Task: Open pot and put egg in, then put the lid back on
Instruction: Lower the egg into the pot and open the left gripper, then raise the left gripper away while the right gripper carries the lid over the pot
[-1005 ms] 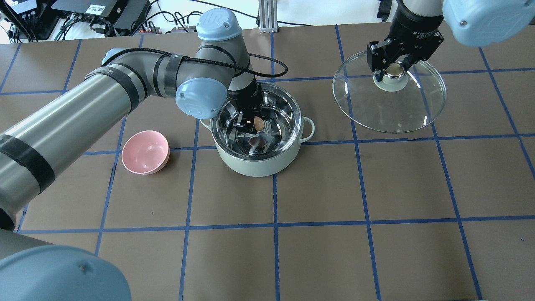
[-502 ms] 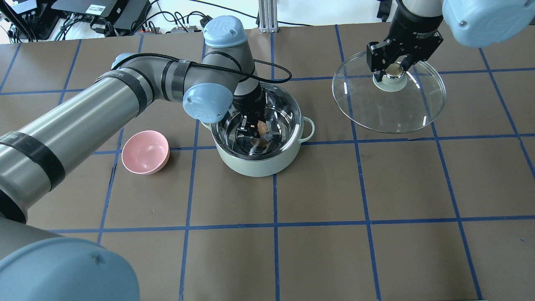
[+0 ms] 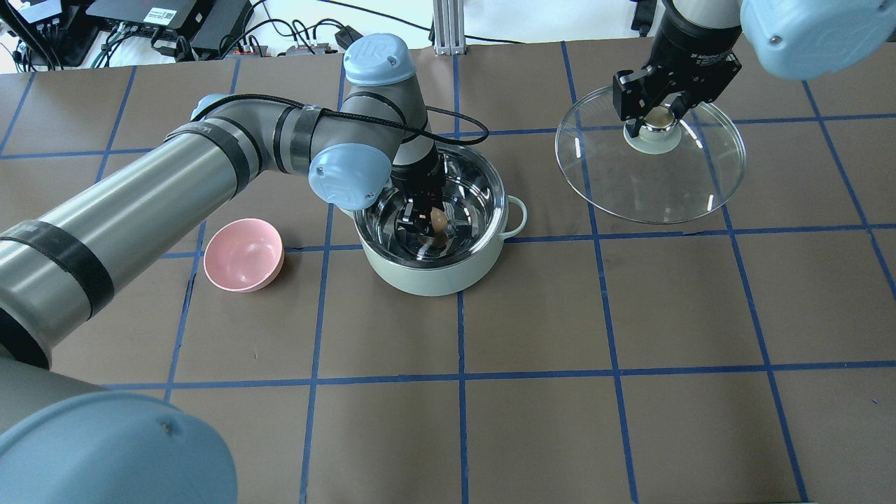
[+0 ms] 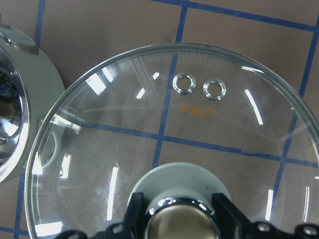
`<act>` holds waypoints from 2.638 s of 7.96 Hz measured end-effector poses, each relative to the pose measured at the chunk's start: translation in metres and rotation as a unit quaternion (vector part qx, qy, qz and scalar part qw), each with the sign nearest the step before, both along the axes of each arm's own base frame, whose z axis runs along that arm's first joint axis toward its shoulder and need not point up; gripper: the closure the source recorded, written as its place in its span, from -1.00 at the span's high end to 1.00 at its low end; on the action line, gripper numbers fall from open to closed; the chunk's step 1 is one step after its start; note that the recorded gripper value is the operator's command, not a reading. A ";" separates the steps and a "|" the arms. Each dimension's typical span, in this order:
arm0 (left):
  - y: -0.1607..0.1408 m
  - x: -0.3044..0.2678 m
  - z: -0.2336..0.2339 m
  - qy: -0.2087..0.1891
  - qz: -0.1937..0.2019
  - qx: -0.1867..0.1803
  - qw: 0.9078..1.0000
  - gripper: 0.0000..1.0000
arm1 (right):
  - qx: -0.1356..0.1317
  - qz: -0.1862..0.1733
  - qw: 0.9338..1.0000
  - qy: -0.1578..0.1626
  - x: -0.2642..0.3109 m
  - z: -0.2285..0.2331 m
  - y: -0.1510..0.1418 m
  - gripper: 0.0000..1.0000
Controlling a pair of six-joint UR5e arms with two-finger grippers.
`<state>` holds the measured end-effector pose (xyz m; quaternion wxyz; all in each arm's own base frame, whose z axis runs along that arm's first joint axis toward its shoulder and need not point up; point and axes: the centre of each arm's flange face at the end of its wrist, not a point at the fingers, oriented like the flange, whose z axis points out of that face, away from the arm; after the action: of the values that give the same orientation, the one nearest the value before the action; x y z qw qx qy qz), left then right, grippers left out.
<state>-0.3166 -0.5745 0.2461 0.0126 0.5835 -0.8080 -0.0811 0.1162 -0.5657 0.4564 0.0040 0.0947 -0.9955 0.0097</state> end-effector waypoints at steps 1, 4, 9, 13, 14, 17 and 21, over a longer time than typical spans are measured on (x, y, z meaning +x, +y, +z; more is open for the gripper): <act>0.001 0.001 -0.003 -0.003 -0.001 0.002 1.000 0.04 | 0.000 0.000 1.000 0.000 0.000 0.000 0.000 -1.00; 0.004 0.002 -0.010 -0.006 -0.002 0.004 1.000 0.16 | 0.003 0.000 1.000 0.001 0.000 -0.003 -0.002 -1.00; 0.005 0.003 -0.013 -0.006 -0.002 0.002 1.000 1.00 | 0.006 -0.001 1.000 -0.001 0.001 -0.007 -0.003 -1.00; 0.004 0.002 0.008 0.001 -0.003 -0.018 1.000 1.00 | 0.000 -0.001 1.000 -0.014 0.006 -0.003 -0.001 -1.00; 0.004 0.002 0.017 0.004 -0.004 -0.025 1.000 1.00 | -0.002 -0.001 1.000 -0.015 0.007 -0.002 0.000 -1.00; 0.010 0.003 0.048 0.012 -0.004 -0.045 0.999 1.00 | -0.006 0.000 1.000 -0.016 0.008 0.000 0.000 -1.00; 0.024 0.013 0.109 0.017 -0.009 -0.076 0.997 1.00 | -0.009 0.003 1.000 -0.016 0.012 0.001 0.001 -1.00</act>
<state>-0.3038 -0.5501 0.3547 0.0699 0.5718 -0.8169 -0.0296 0.1284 -0.5649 0.4575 -0.0108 0.0978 -0.9949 0.0199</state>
